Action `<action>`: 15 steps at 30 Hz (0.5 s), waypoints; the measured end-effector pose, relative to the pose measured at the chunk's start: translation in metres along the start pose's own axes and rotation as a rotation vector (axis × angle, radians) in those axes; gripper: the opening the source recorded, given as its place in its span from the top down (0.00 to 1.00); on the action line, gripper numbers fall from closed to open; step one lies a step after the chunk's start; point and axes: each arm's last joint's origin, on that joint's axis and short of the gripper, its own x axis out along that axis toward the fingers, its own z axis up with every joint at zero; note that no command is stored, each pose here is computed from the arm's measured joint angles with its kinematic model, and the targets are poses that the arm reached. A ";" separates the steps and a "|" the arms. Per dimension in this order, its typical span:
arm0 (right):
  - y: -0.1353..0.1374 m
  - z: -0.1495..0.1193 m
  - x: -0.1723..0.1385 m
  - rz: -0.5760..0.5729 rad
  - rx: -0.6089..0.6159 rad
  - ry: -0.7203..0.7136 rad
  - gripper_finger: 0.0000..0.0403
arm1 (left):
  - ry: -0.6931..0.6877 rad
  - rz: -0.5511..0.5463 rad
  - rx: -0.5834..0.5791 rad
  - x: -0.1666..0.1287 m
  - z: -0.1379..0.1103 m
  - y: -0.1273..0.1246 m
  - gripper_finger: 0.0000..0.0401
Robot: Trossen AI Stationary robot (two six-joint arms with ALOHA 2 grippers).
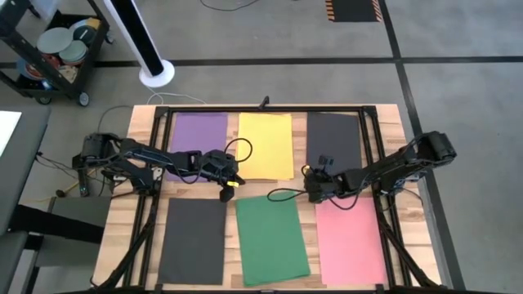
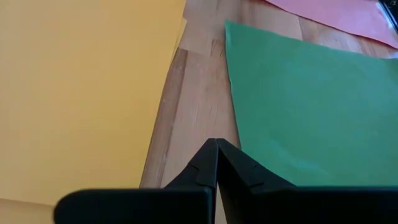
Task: Organize paper
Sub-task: Stack the black paper on top of the black paper
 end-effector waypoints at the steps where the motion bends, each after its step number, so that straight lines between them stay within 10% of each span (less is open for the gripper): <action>1: 0.000 0.000 -0.001 0.017 0.004 -0.002 0.99 | 0.001 0.000 0.000 0.000 0.000 0.000 1.00; 15: 0.020 -0.009 0.021 -0.025 -0.091 0.108 0.76 | 0.013 0.003 0.007 0.000 -0.001 0.000 1.00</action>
